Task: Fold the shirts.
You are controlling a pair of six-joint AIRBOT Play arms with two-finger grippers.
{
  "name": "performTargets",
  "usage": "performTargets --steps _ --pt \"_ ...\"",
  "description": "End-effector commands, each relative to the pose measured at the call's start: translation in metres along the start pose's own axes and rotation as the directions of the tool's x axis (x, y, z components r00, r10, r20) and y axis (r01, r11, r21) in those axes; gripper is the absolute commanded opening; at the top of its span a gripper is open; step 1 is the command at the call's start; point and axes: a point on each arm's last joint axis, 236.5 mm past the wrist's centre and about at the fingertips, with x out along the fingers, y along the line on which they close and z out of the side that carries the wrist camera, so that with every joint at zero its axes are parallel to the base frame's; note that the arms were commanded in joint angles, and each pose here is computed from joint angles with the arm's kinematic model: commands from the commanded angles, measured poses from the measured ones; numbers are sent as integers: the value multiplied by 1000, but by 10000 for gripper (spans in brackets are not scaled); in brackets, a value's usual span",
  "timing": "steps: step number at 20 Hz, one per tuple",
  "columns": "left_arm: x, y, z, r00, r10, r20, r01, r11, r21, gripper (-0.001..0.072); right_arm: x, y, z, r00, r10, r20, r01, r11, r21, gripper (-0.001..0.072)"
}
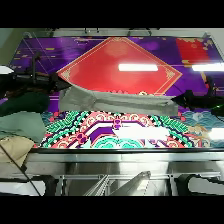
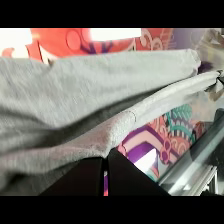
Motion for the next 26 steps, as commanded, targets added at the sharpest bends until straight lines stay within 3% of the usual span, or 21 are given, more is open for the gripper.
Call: performTargets --steps 1,2,3,4,6,8,9,10,11,12,13,14,19,20,21,22,26 --pt "35 36 17 998 -27 -64 23 998 -65 13 26 -24 26 999 -46 22 46 999 -17 18" --pt "43 45 12 994 -42 -103 32 995 -98 15 30 -28 26 999 -51 17 51 998 -36 56" --pt "49 51 7 987 -66 -145 48 991 -128 74 30 -29 28 999 -51 19 52 997 -61 204" --pt "50 55 5 981 -87 -172 59 985 -159 322 22 -25 32 999 -44 25 47 993 -105 374" --pt "40 56 11 973 -122 -197 85 979 -187 690 -3 -19 47 997 -65 30 70 978 -195 400" --pt "23 55 26 977 -118 -176 85 979 -183 707 -25 -37 59 984 -174 33 177 963 -202 651" --pt "13 51 32 979 -115 -166 86 981 -175 707 -30 -54 54 971 -238 3 235 959 -160 651" --pt "4 48 37 980 -116 -162 88 982 -170 706 -28 -69 45 960 -279 -39 273 955 -117 651" --pt "-3 43 40 980 -115 -163 88 982 -166 655 -21 -74 34 958 -274 -89 267 960 -86 651" --pt "-7 37 43 980 -114 -165 90 985 -149 516 -12 -75 21 960 -239 -145 233 971 -60 650" --pt "-11 31 44 978 -117 -173 95 987 -130 207 -3 -73 11 961 -205 -186 201 979 -37 649" --pt "-12 24 43 975 -120 -187 102 989 -107 -6 8 -69 3 961 -170 -218 170 985 -16 648" --pt "14 -14 36 963 -123 -239 119 992 -29 -6 63 -37 -25 949 -48 -311 58 998 24 638" --pt "26 -23 29 957 -127 -260 127 992 -16 -6 71 -32 -28 948 -36 -316 47 999 27 464" --pt "40 -33 20 951 -131 -280 137 991 3 -6 75 -31 -27 949 -40 -313 49 999 21 174" --pt "57 -43 9 942 -135 -308 147 989 14 -7 76 -29 -24 952 -42 -305 48 999 14 19" --pt "148 -81 -33 931 -108 -349 143 987 75 -6 53 1 -20 933 29 -360 -37 999 -17 16"
